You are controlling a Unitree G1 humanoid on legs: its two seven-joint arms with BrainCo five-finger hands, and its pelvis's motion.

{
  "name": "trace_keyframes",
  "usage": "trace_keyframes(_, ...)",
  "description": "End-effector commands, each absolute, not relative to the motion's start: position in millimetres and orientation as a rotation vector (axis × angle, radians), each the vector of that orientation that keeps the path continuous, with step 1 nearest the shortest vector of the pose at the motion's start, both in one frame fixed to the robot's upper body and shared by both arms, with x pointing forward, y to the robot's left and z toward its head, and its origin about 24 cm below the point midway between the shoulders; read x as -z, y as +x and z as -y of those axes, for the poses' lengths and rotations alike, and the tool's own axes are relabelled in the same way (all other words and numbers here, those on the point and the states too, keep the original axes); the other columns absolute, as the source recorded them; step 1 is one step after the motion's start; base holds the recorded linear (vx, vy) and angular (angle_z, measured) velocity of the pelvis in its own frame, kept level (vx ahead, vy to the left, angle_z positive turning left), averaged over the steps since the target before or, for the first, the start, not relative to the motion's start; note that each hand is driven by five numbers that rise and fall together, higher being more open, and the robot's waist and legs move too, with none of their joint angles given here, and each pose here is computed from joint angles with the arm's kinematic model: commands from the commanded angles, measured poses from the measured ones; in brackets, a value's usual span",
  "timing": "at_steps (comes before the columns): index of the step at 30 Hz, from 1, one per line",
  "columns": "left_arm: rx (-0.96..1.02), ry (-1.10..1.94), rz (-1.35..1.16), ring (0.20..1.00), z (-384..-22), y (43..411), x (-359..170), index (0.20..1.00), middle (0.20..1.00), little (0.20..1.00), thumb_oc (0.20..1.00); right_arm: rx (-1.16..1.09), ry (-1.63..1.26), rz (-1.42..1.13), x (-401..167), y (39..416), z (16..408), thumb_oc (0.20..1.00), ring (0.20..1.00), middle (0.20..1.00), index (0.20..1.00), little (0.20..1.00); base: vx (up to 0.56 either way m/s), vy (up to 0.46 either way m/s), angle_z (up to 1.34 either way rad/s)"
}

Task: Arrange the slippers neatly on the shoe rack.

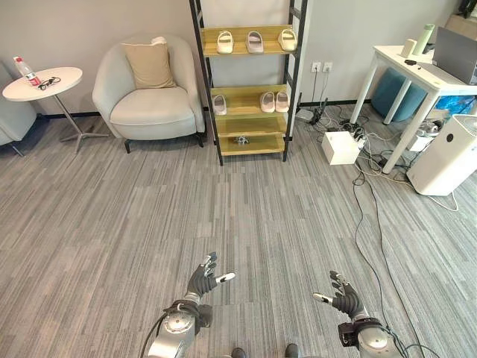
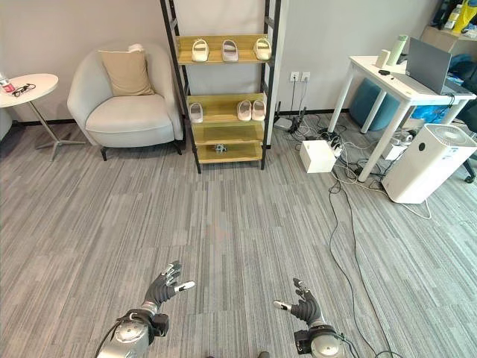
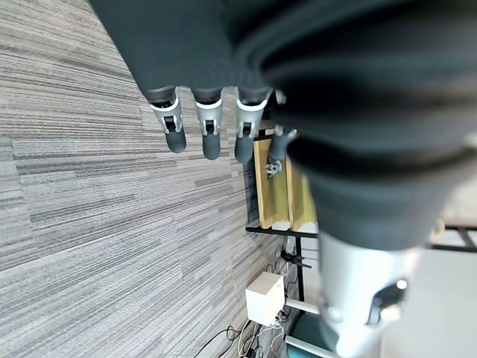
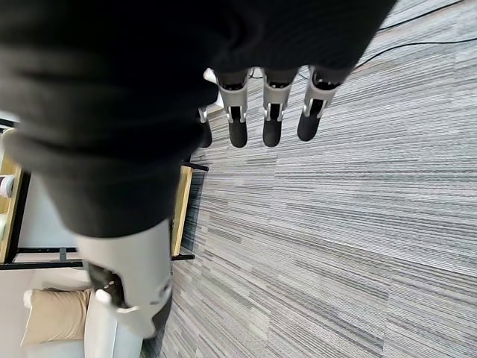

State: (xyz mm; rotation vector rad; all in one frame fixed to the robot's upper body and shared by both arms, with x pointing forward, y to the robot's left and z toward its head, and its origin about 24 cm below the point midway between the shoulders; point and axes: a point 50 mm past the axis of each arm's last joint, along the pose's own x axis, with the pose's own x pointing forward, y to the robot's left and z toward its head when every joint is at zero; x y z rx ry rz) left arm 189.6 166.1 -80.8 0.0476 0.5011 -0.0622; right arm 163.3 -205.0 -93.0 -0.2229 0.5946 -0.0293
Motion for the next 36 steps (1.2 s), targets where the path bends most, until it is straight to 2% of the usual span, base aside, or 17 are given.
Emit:
trace_keyframes(1, 0.045, 0.033, -0.367, 1.0, -170, 210, 60, 1.0, 1.0, 1.0, 1.0, -0.011, -0.235, -0.452, 71, 189, 200, 1.0, 1.0, 1.0, 1.0, 1.0, 0.0, 0.0, 0.0)
trace_keyframes(36, 0.029, 0.001, -0.413, 1.0, -170, 203, 69, 1.0, 1.0, 1.0, 1.0, -0.014, -0.217, -0.535, 86, 183, 197, 1.0, 1.0, 1.0, 1.0, 1.0, 0.0, 0.001, 0.0)
